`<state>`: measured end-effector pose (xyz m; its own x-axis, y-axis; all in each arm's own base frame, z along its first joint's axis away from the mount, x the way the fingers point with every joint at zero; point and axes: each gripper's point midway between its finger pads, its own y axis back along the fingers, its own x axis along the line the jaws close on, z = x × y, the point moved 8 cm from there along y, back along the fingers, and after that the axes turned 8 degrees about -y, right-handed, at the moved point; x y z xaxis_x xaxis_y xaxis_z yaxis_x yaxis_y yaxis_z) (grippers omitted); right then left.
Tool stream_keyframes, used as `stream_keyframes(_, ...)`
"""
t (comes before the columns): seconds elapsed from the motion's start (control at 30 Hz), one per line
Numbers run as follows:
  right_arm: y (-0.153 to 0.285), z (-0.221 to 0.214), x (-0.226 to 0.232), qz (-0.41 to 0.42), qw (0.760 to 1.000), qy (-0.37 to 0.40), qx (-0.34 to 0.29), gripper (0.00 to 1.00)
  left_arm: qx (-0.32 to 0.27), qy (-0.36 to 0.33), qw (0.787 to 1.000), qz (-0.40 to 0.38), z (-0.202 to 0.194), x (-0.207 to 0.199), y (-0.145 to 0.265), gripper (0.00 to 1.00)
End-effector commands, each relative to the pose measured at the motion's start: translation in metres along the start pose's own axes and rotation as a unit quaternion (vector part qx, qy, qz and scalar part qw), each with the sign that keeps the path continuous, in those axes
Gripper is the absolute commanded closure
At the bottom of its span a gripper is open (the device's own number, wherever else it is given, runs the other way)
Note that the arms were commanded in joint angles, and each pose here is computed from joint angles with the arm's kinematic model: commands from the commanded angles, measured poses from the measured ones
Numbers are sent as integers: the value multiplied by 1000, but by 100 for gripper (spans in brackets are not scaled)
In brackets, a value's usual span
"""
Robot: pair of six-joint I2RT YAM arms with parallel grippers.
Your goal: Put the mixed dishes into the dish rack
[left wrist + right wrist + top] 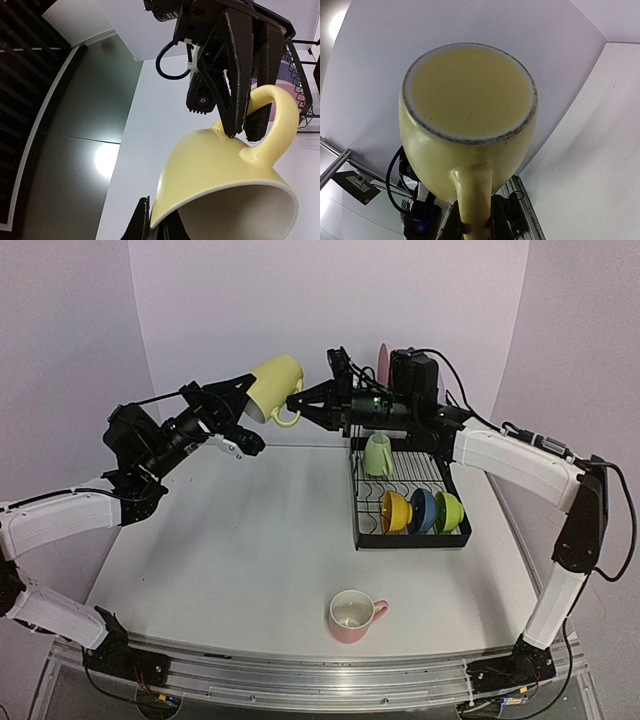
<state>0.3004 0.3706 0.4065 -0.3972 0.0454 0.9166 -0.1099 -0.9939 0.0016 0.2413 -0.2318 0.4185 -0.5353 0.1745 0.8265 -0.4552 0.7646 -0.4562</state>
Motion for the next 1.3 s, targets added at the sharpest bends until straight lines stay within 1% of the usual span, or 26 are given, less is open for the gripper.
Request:
stream_keyframes(0.0, -4, -5, 29, 49, 998, 40, 17, 100, -6, -18, 997, 78, -1, 47, 0, 100)
stream_keyframes(0.1, 2, -7, 29, 37, 997, 62, 3, 100, -9, -10, 998, 68, 1, 43, 2, 100)
stream_keyframes(0.17, 5, -8, 21, 9, 998, 68, -10, 100, -10, 0, 998, 54, 2, 38, 4, 100)
stream_keyframes(0.23, 10, -10, 14, -22, 996, 78, -24, 100, -14, 12, 1000, 25, 4, 32, 4, 97)
stream_keyframes(0.27, 13, -11, 13, -31, 995, 85, -29, 100, -18, 20, 1000, 3, 5, 26, 6, 88)
stream_keyframes(0.3, 14, -11, 10, -43, 994, 88, -38, 100, -19, 23, 999, -11, 6, 23, 7, 73)
stream_keyframes(0.33, 17, -11, 9, -51, 993, 94, -44, 100, -21, 22, 999, -24, 8, 19, 9, 60)
stream_keyframes(0.4, 21, -12, 7, -64, 991, 102, -53, 100, -30, 12, 998, -47, 12, 9, 14, 41)
stream_keyframes(0.43, 23, -12, 6, -72, 990, 105, -60, 100, -36, 9, 998, -57, 13, 7, 16, 34)
stream_keyframes(0.5, 27, -12, 5, -90, 987, 114, -70, 100, -50, 15, 995, -85, 17, 2, 20, 26)
stream_keyframes(0.53, 30, -12, 4, -104, 985, 116, -77, 100, -58, 23, 992, -112, 19, -2, 24, 22)
stream_keyframes(0.6, 38, -13, -3, -145, 978, 122, -92, 100, -71, 32, 985, -155, 23, -7, 31, 16)
stream_keyframes(0.7, 54, -14, -20, -236, 954, 140, -118, 100, -87, 41, 974, -206, 28, -15, 42, 11)
stream_keyframes(0.77, 64, -16, -27, -279, 938, 160, -130, 100, -91, 44, 970, -220, 30, -18, 48, 10)
stream_keyframes(0.83, 75, -16, -35, -320, 917, 188, -145, 100, -91, 47, 969, -224, 31, -19, 49, 10)
stream_keyframes(0.9, 84, -14, -42, -369, 887, 231, -156, 100, -88, 50, 969, -225, 31, -20, 49, 10)
stream_keyframes(0.93, 88, -14, -46, -390, 869, 265, -151, 100, -86, 53, 969, -224, 30, -20, 48, 10)
stream_keyframes(0.97, 92, -13, -51, -416, 848, 291, -151, 100, -84, 55, 969, -224, 30, -20, 48, 10)
stream_keyframes(1.03, 99, -12, -61, -469, 796, 360, -130, 100, -80, 58, 970, -220, 29, -19, 46, 10)
stream_keyframes(1.13, 104, -10, -79, -525, 711, 463, -65, 100, -76, 60, 971, -216, 28, -17, 46, 10)
stream_keyframes(1.17, 106, -10, -87, -537, 690, 484, -45, 100, -75, 60, 972, -216, 28, -17, 46, 10)
stream_keyframes(1.2, 109, -8, -93, -547, 676, 492, -40, 100, -73, 60, 972, -216, 27, -17, 47, 10)
stream_keyframes(1.27, 123, 2, -103, -550, 674, 492, -47, 100, -70, 59, 972, -215, 27, -16, 47, 10)
